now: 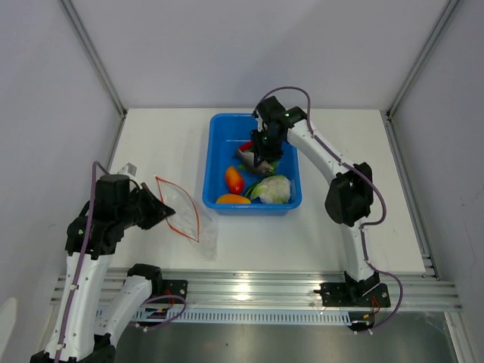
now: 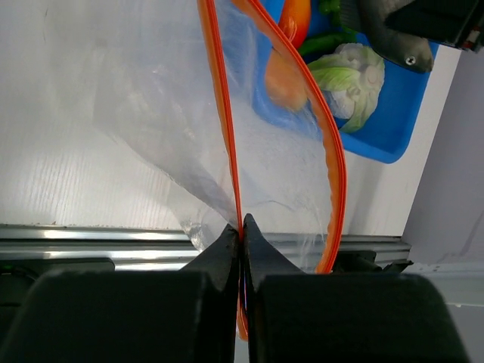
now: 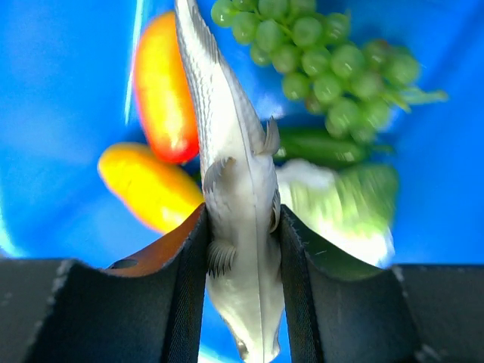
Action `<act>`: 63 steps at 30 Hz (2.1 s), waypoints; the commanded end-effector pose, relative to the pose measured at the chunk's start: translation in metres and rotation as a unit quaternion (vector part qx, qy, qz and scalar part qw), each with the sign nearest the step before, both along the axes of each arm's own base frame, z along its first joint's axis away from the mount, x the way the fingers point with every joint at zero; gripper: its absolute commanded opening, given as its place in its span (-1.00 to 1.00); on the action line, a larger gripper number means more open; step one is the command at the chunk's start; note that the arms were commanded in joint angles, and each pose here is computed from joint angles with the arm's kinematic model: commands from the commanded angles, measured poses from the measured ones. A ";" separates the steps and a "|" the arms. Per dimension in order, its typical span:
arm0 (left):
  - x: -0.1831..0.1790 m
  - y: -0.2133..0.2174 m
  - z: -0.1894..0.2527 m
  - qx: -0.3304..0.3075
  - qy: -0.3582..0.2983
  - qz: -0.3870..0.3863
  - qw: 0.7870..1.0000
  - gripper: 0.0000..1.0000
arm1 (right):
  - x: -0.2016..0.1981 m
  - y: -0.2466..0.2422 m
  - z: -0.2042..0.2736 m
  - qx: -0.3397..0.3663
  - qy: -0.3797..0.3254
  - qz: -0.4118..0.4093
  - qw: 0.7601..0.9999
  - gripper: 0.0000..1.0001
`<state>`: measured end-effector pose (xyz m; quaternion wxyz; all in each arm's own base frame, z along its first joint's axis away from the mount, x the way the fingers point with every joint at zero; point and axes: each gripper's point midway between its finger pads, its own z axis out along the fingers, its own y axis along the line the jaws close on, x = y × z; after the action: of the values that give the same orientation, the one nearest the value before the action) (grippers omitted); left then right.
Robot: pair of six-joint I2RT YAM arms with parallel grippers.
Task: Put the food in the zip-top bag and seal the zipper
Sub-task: Pick up the fake fish from the bin, then place the fake fish in the zipper food storage bag.
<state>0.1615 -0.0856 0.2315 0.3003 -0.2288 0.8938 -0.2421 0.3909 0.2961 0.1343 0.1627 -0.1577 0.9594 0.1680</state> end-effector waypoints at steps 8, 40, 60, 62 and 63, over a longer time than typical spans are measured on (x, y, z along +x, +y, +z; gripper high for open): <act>0.017 -0.001 0.022 0.000 -0.046 -0.005 0.999 -0.99 | -0.059 -0.007 0.104 -0.010 -0.083 -0.008 0.996 -1.00; 0.028 0.006 0.018 0.022 -0.039 0.012 0.999 -0.99 | -0.239 0.086 0.207 0.061 -0.139 0.125 0.980 -1.00; 0.026 0.002 0.018 0.005 -0.030 0.015 0.999 -0.99 | -0.240 0.115 0.173 0.045 -0.096 0.150 0.983 -1.00; 0.026 0.002 0.018 0.004 -0.029 0.015 0.999 -0.99 | -0.236 0.115 0.168 0.040 -0.091 0.146 0.984 -1.00; 0.026 0.002 0.019 0.003 -0.031 0.014 0.999 -0.99 | -0.234 0.117 0.162 0.034 -0.084 0.145 0.985 -1.00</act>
<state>0.1824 -0.0810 0.2358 0.3152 -0.2341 0.8916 -0.2257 0.1632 0.4325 0.3108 0.2627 -0.2984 0.8848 0.2430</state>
